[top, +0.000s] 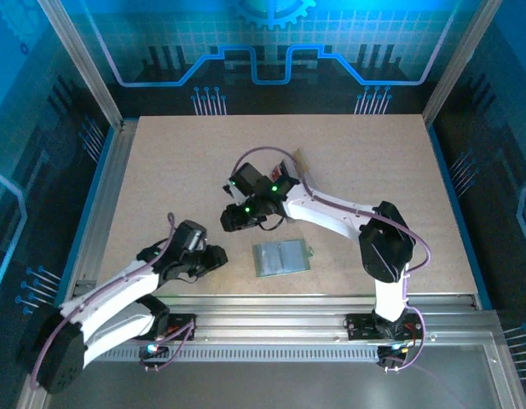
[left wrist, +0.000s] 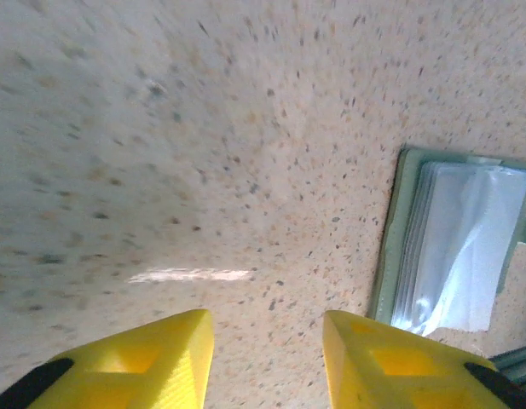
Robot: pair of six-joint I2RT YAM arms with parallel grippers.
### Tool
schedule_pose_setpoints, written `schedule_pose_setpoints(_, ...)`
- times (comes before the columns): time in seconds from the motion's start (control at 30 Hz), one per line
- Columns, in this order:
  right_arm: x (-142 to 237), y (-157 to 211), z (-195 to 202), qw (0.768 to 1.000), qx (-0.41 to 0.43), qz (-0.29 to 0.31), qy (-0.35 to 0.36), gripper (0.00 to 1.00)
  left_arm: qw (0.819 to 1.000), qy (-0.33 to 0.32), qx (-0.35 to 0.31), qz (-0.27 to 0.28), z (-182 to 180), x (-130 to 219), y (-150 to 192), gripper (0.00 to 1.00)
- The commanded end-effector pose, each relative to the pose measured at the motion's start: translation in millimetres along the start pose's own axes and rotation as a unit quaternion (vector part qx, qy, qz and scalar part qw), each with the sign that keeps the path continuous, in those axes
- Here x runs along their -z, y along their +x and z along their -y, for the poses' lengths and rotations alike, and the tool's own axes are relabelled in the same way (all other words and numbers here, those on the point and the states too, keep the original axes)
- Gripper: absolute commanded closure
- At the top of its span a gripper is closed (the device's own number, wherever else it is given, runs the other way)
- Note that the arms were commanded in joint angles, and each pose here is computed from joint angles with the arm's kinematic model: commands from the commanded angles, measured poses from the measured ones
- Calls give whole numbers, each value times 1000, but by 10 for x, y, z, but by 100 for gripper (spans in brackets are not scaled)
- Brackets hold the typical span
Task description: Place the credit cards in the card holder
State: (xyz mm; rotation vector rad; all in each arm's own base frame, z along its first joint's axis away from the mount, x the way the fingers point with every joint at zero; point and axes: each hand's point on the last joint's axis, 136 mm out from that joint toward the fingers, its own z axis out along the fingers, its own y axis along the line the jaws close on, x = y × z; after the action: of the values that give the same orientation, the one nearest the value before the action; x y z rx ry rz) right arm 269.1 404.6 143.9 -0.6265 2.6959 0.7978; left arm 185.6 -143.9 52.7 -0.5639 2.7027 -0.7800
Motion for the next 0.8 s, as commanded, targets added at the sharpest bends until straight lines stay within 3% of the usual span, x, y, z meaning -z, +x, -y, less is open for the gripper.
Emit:
schedule_pose_setpoints(0.0, 383, -120, 552, 990, 17, 11, 139, 59, 1000, -18, -17, -19, -84, 216, 54, 56)
schedule_pose_setpoints(0.3, 1000, -185, 1703, 919, 11, 15, 393, 40, 998, 48, -32, -3, 457, 249, -260, 39)
schedule_pose_setpoints(0.47, 1002, -206, 1978, 900, 12, -1, 436, 38, 997, 66, -46, -16, 766, 110, -452, 35)
schedule_pose_setpoints(0.77, 768, -195, 2196, 895, 10, -29, 444, 39, 996, 78, -46, -22, 951, -27, -585, 35)
